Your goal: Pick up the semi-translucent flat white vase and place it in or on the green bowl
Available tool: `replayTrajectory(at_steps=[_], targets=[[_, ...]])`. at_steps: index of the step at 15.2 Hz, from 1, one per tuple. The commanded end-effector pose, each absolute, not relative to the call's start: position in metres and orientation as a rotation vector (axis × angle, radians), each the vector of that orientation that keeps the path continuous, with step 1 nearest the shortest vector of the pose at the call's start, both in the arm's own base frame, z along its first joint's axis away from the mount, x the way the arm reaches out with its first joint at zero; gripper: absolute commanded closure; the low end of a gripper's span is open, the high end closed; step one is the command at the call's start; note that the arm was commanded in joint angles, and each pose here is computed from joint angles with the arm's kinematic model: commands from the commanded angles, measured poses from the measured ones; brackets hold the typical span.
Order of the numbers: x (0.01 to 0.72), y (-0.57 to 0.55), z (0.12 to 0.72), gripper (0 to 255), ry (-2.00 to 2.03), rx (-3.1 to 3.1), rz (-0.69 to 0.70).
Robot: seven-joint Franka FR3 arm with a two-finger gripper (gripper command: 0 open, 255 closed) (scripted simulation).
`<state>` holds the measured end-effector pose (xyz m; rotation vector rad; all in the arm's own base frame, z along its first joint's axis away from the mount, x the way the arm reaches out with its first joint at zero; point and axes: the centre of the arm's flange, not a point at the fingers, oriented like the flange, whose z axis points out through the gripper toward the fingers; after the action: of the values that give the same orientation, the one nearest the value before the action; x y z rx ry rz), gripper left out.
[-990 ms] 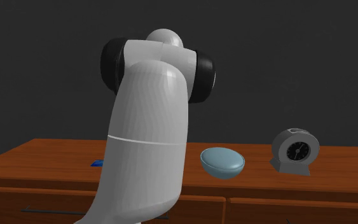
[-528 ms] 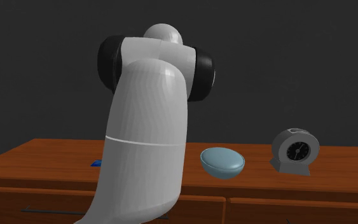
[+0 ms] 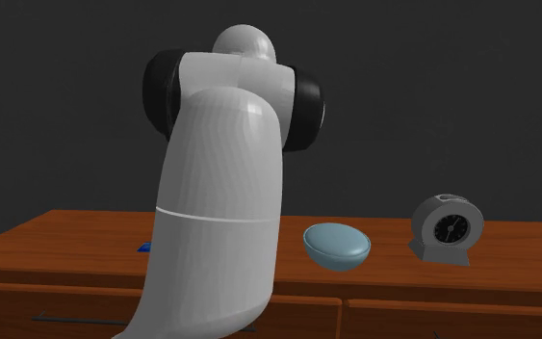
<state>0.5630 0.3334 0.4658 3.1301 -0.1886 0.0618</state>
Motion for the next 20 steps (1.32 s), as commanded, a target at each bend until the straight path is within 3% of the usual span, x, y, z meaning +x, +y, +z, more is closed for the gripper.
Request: replayTrajectory(at_steps=[1, 20], targets=[[0.563, 0.333, 0.478, 255, -0.189, 3.13, 0.062], [0.55, 0.336, 0.572, 255, -0.189, 3.13, 0.062]])
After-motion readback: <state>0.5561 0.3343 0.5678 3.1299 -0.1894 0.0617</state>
